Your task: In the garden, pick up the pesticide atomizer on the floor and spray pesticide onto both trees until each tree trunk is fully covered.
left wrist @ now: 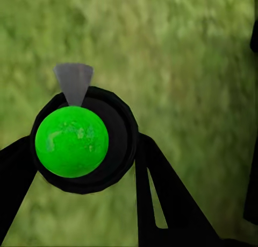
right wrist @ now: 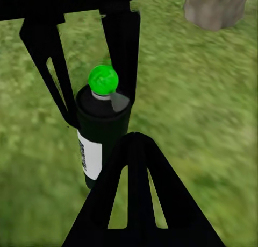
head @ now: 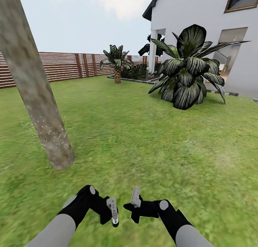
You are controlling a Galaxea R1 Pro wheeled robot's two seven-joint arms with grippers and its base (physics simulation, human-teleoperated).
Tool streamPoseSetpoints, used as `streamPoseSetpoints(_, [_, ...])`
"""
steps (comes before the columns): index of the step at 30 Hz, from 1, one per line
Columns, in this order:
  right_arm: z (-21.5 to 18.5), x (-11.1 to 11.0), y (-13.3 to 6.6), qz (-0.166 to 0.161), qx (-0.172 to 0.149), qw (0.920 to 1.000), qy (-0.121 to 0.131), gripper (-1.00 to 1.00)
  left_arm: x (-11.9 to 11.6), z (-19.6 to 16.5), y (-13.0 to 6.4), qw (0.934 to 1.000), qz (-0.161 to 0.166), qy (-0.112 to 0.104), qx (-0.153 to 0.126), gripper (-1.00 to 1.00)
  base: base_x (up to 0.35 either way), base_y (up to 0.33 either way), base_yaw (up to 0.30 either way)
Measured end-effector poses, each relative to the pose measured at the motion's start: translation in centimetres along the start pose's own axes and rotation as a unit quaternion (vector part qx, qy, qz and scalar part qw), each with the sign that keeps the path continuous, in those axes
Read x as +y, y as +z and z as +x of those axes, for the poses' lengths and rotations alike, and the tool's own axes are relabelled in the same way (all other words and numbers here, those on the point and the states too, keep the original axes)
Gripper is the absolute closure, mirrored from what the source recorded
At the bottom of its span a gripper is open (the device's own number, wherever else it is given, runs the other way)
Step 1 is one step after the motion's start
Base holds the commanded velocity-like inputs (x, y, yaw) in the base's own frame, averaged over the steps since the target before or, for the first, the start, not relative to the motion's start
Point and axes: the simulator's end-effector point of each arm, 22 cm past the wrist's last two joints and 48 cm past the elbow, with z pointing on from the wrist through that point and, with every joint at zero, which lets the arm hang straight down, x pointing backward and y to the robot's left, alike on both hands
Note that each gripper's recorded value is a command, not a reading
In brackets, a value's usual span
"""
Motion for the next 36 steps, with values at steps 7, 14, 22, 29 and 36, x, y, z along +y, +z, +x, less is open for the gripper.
streamPoseSetpoints(7, [0.0,0.0,0.0,0.000,0.000,1.0000,0.000,1.00,-1.2,-0.8,1.1,0.9999,0.012,0.003,0.001,1.00,0.000,0.000,0.000])
streamPoseSetpoints(14, [0.0,0.0,0.0,0.000,-0.001,1.0000,0.000,1.00,-0.6,-1.2,1.2,1.0000,-0.003,0.003,-0.002,1.00,0.000,0.000,0.000])
streamPoseSetpoints(22, [0.0,0.0,0.0,0.000,0.000,1.0000,0.000,1.00,-1.0,-2.1,1.5,1.0000,0.000,-0.003,-0.004,1.00,0.000,0.000,0.000])
streamPoseSetpoints(29, [0.0,0.0,0.0,0.000,0.000,1.0000,0.000,1.00,-1.2,-2.8,1.7,1.0000,0.001,-0.002,-0.007,1.00,0.000,0.000,0.000])
streamPoseSetpoints(36, [0.0,0.0,0.0,0.000,0.000,1.0000,0.000,1.00,-1.0,-3.4,1.4,0.9999,-0.001,0.002,-0.012,1.00,0.000,0.000,0.000])
